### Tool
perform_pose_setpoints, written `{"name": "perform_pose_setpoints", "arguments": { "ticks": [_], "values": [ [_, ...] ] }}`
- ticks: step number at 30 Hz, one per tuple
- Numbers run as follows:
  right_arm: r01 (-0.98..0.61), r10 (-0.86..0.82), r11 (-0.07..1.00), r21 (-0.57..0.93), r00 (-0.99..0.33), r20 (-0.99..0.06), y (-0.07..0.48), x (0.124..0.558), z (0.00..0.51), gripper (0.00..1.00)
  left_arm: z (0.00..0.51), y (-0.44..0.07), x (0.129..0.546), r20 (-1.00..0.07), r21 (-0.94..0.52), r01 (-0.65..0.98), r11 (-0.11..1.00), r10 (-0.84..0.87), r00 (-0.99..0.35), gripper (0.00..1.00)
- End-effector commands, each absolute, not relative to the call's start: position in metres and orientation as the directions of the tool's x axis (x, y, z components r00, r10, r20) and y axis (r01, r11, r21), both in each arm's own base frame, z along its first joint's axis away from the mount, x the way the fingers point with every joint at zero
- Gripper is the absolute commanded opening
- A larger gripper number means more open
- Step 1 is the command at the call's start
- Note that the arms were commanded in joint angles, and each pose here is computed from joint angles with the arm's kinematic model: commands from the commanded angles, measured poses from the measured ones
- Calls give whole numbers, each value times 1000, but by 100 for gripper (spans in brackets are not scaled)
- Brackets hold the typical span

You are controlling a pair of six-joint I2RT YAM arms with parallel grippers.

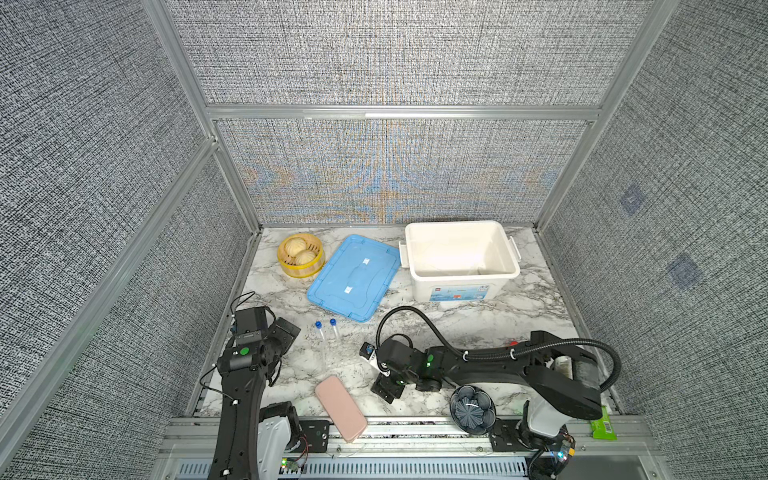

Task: Organize the chemistry lab equipment

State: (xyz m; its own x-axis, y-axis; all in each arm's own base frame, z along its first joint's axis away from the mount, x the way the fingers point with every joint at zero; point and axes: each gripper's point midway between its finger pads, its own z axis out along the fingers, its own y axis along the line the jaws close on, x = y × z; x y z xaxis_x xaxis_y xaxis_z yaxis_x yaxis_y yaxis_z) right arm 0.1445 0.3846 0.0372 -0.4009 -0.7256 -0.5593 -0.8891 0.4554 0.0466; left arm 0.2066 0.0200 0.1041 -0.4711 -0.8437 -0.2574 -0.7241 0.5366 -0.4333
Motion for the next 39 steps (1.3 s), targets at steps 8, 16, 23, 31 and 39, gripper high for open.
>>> {"name": "perform_pose_setpoints", "arguments": {
  "ticks": [8, 16, 23, 31, 39],
  "values": [
    [-764, -687, 636, -112, -493, -534, 345, 181, 28, 84, 100, 19, 208, -247, -433, -725, 536, -844, -477, 99],
    [-760, -681, 645, -81, -524, -512, 332, 193, 28, 83, 94, 19, 213, -237, -427, -728, 536, -844, -481, 99],
    [-714, -645, 700, 4, -635, -425, 341, 205, 14, 71, 91, 16, 216, -222, -438, -721, 537, -842, -492, 99],
    [-676, -606, 733, 72, -698, -382, 354, 220, 6, 48, 95, 20, 214, -246, -423, -718, 553, -833, -496, 99],
    [-674, -602, 732, 101, -709, -367, 368, 225, 4, 32, 90, 17, 214, -227, -431, -721, 543, -838, -496, 99]
  ]
}}
